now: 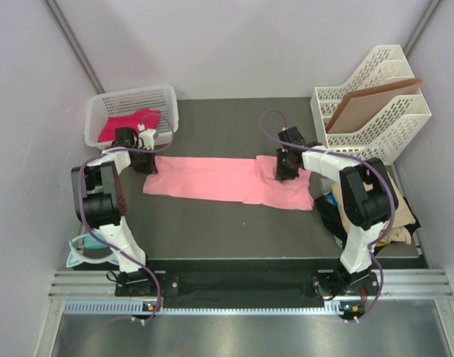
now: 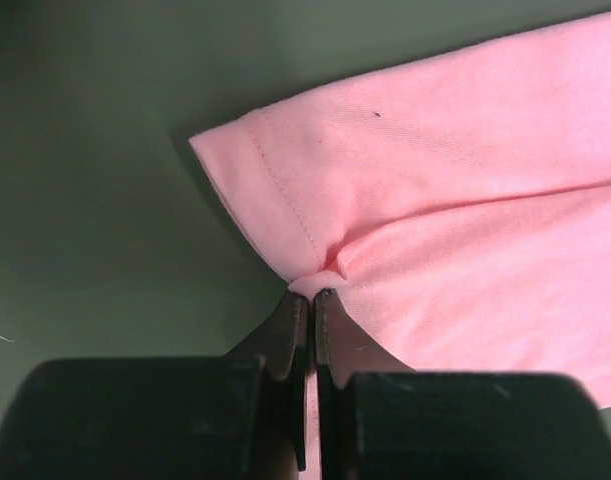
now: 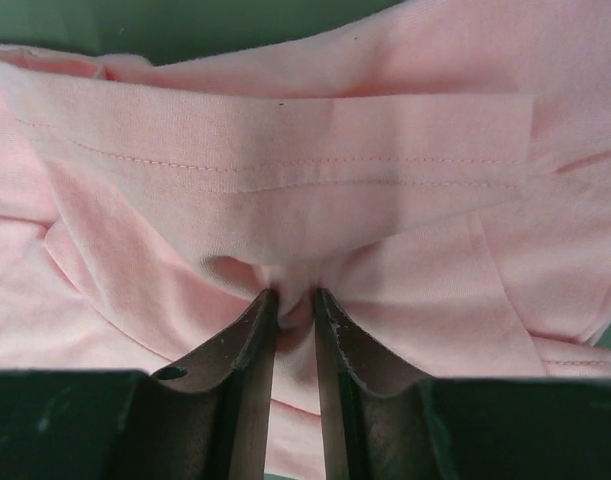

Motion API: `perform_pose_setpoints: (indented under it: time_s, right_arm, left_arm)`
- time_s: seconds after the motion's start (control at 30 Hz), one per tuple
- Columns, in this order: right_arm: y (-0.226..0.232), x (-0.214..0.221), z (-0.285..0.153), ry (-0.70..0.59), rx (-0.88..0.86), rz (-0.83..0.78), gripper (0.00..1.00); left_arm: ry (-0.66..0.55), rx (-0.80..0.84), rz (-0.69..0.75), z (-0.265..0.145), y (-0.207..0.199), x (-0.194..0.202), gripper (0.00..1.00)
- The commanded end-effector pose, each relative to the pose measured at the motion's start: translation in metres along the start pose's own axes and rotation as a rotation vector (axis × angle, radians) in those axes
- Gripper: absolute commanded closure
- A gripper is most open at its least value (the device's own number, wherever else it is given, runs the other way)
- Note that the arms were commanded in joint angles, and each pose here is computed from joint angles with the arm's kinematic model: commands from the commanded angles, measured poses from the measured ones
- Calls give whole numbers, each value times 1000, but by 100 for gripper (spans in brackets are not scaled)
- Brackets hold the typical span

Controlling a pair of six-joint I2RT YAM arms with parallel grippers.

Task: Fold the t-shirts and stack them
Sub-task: Grab the bottom of the folded rectangular tshirt with left arm

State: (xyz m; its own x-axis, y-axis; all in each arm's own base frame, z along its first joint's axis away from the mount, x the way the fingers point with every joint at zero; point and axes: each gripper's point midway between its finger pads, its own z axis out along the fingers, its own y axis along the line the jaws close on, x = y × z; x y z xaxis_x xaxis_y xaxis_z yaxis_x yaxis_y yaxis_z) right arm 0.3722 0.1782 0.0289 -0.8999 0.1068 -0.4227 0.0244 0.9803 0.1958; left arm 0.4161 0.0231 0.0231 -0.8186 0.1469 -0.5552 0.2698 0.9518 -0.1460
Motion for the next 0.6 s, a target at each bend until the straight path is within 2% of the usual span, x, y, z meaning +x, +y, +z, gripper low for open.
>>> perform_pose_setpoints:
  time_s: [0.0, 0.37, 0.57]
  right_arm:
    - [9, -13, -22, -43, -32, -3, 78]
    - [7, -15, -26, -52, -22, -15, 81]
    - [7, -14, -27, -55, -24, -15, 82]
  left_arm:
    - [197, 105, -74, -1, -37, 58, 100]
    - [133, 157, -68, -30, -54, 30, 100]
    - [121, 48, -44, -53, -30, 28, 100]
